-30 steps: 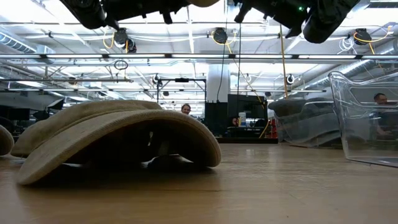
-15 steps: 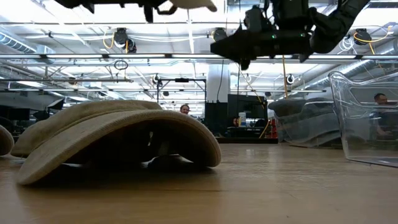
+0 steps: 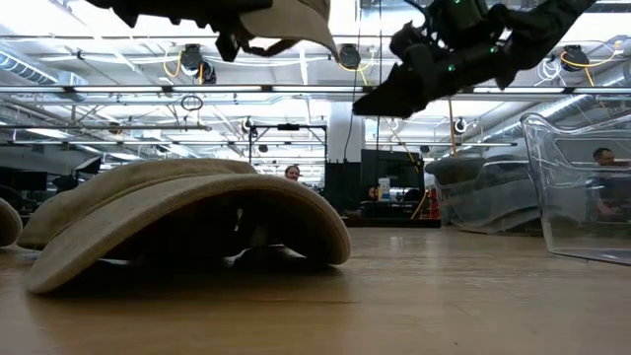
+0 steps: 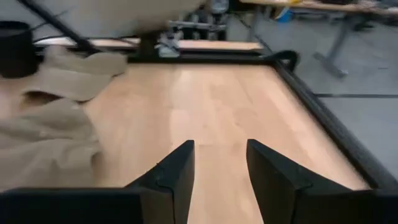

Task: Pick & Place hat
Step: Put the top brown and blue cap into the bottom transparent bin

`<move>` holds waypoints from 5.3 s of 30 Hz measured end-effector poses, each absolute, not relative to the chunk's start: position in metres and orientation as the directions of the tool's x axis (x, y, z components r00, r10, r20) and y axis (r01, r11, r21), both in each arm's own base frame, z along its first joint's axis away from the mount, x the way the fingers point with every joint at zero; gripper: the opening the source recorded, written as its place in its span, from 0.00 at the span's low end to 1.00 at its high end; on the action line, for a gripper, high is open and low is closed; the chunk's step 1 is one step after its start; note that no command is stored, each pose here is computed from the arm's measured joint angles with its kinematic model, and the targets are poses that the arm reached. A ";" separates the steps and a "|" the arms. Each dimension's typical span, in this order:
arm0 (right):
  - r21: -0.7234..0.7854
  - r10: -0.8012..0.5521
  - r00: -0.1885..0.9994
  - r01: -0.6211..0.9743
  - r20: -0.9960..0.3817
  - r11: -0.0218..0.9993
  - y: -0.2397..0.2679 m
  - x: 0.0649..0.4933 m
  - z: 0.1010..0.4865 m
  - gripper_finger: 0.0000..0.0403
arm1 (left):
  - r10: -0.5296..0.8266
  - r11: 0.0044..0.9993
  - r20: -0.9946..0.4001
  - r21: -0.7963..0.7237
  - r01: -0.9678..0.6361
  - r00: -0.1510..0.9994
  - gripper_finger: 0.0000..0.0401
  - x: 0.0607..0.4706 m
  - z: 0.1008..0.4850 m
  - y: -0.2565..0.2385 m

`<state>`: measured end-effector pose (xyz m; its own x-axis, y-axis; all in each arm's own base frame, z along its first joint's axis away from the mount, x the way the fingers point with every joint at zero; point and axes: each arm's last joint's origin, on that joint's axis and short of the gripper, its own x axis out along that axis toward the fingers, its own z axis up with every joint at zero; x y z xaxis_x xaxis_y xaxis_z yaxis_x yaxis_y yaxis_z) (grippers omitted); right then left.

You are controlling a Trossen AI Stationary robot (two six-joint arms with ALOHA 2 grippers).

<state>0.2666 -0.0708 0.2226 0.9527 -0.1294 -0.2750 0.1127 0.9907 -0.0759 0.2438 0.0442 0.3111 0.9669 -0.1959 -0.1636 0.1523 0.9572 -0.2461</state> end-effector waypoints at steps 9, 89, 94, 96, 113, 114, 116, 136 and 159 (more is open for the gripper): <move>0.012 -0.191 0.940 0.202 -0.283 0.979 -0.076 0.235 0.249 0.32 | -0.423 0.895 -0.216 -0.256 0.367 0.880 0.02 0.268 0.284 0.039; 0.408 0.450 0.644 -0.226 -0.619 0.885 -0.036 0.362 0.325 0.51 | -0.490 0.870 -0.483 -0.325 0.371 0.726 0.02 0.307 0.231 0.001; 0.547 0.630 0.562 -0.338 -0.535 0.766 -0.031 0.358 0.326 0.33 | -0.490 0.870 -0.486 -0.327 0.369 0.724 0.02 0.307 0.231 0.001; 0.587 0.692 0.534 -0.388 -0.486 0.711 -0.029 0.356 0.329 0.21 | -0.488 0.871 -0.486 -0.326 0.367 0.725 0.02 0.307 0.231 0.002; 0.337 0.548 0.612 -0.434 -0.571 0.836 -0.011 0.315 0.368 0.00 | -0.471 0.881 -0.416 -0.265 0.392 0.778 0.19 0.294 0.257 0.006; 0.324 0.529 0.621 -0.420 -0.578 0.848 -0.010 0.311 0.372 0.00 | -0.468 0.883 -0.400 -0.253 0.396 0.788 0.20 0.290 0.264 0.006; 0.294 0.502 0.640 -0.410 -0.581 0.863 -0.006 0.302 0.380 0.00 | -0.457 0.889 -0.347 -0.213 0.405 0.819 0.21 0.283 0.279 0.008; 0.298 0.420 0.609 -0.296 -0.673 0.907 0.069 0.185 0.426 0.00 | -0.209 0.974 0.141 0.114 0.194 0.968 0.22 0.150 0.393 0.021; 0.378 0.499 0.592 -0.326 -0.633 0.867 0.190 0.125 0.354 0.00 | -0.204 0.976 0.166 0.117 0.186 0.965 0.22 0.143 0.396 0.019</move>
